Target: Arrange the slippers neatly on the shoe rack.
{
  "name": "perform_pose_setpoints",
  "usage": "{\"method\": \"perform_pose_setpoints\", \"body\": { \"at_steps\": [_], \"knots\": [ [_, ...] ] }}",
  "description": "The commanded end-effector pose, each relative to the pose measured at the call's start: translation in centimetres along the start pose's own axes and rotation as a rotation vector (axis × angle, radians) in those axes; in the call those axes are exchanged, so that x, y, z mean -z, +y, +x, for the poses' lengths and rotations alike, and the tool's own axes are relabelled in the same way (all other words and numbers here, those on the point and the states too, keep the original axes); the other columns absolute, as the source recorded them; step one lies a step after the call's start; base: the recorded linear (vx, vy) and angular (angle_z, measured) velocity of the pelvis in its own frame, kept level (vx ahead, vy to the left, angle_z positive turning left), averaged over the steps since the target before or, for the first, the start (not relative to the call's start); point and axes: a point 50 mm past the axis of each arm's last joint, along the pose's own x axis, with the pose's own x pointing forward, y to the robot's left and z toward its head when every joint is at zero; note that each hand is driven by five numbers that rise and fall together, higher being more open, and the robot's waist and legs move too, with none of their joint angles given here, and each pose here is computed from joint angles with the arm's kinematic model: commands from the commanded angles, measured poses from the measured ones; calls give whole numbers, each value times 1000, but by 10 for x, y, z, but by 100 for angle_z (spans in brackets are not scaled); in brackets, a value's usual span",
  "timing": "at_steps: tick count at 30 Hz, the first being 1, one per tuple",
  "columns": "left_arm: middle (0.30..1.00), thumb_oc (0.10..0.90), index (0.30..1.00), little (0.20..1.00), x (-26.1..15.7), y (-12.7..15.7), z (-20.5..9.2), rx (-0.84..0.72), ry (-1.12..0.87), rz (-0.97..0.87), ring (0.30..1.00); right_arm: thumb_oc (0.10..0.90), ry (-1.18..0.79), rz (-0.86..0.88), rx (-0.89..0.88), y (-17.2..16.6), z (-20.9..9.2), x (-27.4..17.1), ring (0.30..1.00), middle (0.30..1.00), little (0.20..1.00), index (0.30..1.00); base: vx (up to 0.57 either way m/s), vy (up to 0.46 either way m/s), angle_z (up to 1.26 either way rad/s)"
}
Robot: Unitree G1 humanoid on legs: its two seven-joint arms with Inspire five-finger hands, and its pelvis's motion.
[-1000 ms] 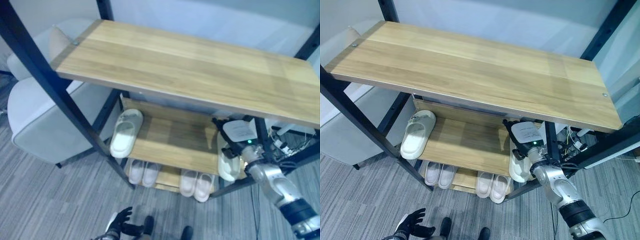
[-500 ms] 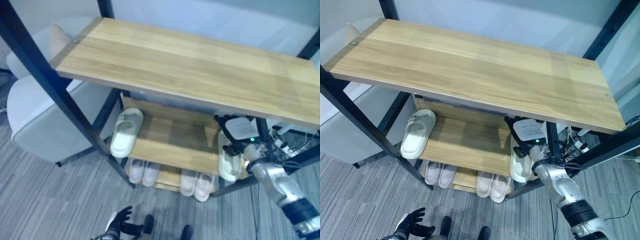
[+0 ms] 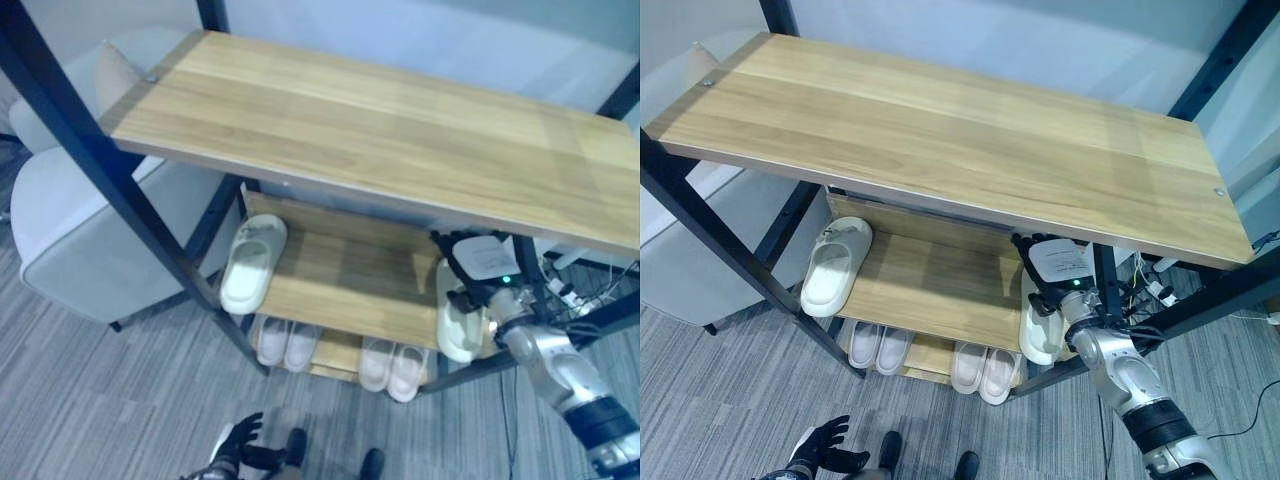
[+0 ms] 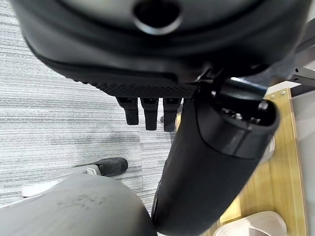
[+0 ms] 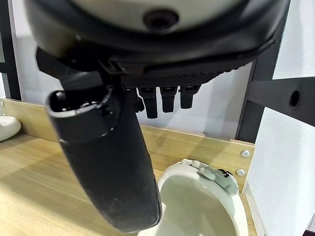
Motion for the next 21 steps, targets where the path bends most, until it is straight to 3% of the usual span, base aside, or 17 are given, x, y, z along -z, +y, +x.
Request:
{"method": "perform_pose_setpoints", "body": {
  "at_steps": [1,21],
  "knots": [
    [900,800,900,900,-11,-18,5,39,-32,-1,900,800,97,-92,184,-54,10,33,900,900,900,900,0,0,0],
    [900,800,900,900,-10,-17,4,43,-30,4,900,800,108,-170,143,-57,-14,49,900,900,900,900,0,0,0]
  ]
}}
